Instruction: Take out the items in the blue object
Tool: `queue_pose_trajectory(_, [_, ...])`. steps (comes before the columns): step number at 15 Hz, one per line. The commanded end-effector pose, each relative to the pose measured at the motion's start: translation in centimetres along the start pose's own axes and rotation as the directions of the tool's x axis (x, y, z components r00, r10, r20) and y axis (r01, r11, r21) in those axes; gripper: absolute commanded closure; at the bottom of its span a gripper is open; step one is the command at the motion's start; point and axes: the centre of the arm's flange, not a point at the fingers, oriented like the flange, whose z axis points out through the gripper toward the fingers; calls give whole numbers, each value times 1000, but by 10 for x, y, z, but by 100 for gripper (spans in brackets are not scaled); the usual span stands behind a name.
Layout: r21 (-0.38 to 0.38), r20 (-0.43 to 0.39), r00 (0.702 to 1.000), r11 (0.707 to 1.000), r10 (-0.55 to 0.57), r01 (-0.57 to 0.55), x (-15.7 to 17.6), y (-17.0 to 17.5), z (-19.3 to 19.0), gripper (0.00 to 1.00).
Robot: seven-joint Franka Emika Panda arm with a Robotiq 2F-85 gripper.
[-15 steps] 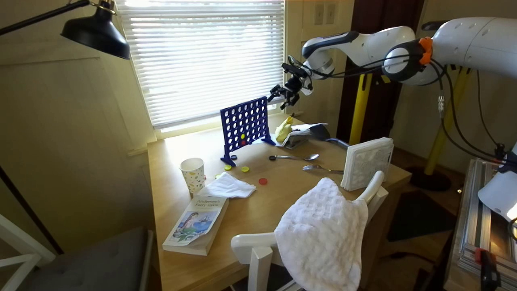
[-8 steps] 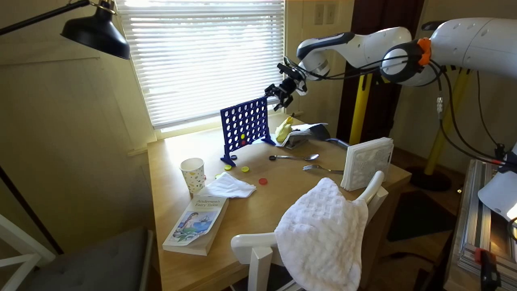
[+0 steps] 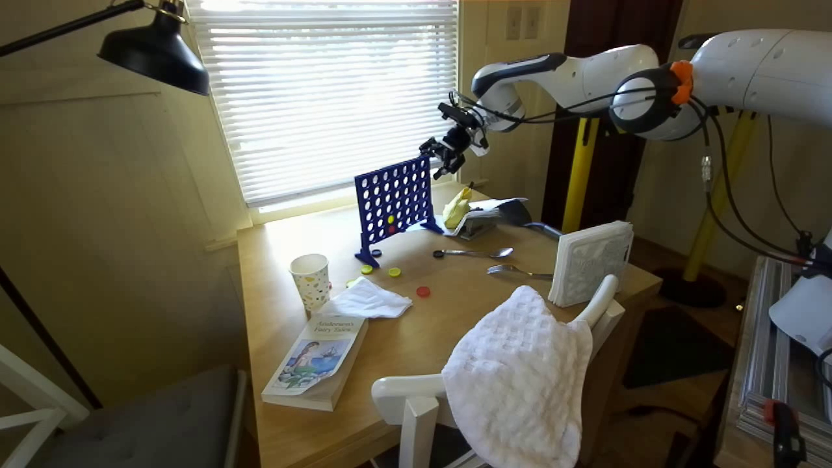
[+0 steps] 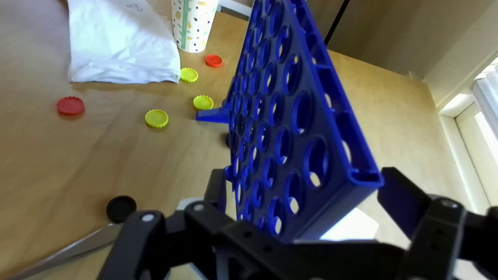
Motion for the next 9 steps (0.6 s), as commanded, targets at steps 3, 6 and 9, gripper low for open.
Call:
queue_pose_trajectory(3, [-75, 84, 967, 969, 242, -236, -1, -9, 5, 0])
queue_pose_trajectory(6, [-85, 92, 951, 954, 295, -287, -1, -8, 4, 34])
queue_pose_trajectory(9, [-82, 85, 942, 944, 326, -319, 0, -10, 3, 56])
